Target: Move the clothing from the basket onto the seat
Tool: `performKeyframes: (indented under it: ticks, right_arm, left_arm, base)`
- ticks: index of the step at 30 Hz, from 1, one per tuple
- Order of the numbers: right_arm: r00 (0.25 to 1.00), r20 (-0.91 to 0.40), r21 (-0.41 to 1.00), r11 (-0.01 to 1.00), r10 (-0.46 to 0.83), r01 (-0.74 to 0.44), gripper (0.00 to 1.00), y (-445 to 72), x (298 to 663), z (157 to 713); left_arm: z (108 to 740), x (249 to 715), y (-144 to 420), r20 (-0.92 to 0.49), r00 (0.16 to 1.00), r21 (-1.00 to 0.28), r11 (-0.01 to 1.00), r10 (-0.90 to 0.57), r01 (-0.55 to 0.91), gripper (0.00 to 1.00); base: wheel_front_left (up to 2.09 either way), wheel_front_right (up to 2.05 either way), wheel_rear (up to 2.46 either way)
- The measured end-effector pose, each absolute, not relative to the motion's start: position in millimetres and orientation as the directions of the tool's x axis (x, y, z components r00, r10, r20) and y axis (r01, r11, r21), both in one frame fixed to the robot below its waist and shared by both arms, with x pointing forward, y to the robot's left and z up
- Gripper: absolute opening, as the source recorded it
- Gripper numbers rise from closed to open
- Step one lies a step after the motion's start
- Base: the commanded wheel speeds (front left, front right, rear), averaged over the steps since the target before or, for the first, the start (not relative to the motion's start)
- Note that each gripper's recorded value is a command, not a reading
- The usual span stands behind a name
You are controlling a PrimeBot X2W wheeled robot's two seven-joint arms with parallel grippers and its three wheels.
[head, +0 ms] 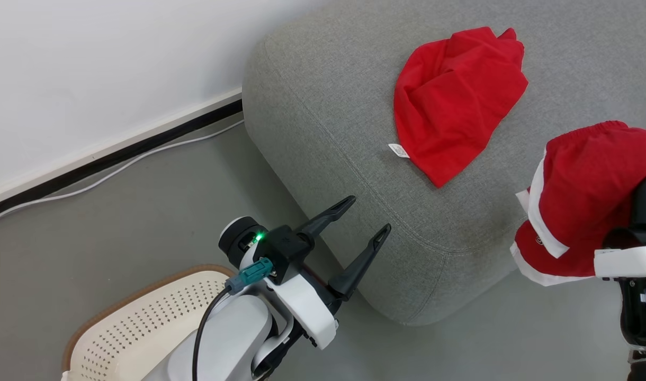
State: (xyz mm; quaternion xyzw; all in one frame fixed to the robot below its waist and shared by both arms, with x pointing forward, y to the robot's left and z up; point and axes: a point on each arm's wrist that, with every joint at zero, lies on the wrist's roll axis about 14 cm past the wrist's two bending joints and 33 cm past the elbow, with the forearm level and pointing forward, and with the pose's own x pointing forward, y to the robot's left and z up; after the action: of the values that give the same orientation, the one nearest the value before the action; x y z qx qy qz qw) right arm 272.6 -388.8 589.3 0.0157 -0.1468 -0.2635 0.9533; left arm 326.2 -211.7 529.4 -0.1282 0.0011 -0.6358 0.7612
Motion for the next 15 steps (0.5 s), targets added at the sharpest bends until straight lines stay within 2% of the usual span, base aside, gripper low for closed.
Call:
performKeyframes:
  ticks: [7, 15]
  right_arm:
    - [0.817, 0.238, 0.06, 0.848, -0.525, 0.527, 0.0, -398, 276, 581]
    - [0.808, 0.341, -0.064, 0.846, -0.48, 0.529, 0.0, -430, 328, 636]
  left_arm:
    - [519, 331, -216, 0.161, 0.175, -0.224, 0.137, -0.971, 0.965, 1.0]
    - [486, 357, -211, 0.135, 0.193, -0.255, 0.154, -0.972, 0.954, 1.0]
  base:
    - [0.0, 0.0, 0.0]
    - [0.0, 0.0, 0.0]
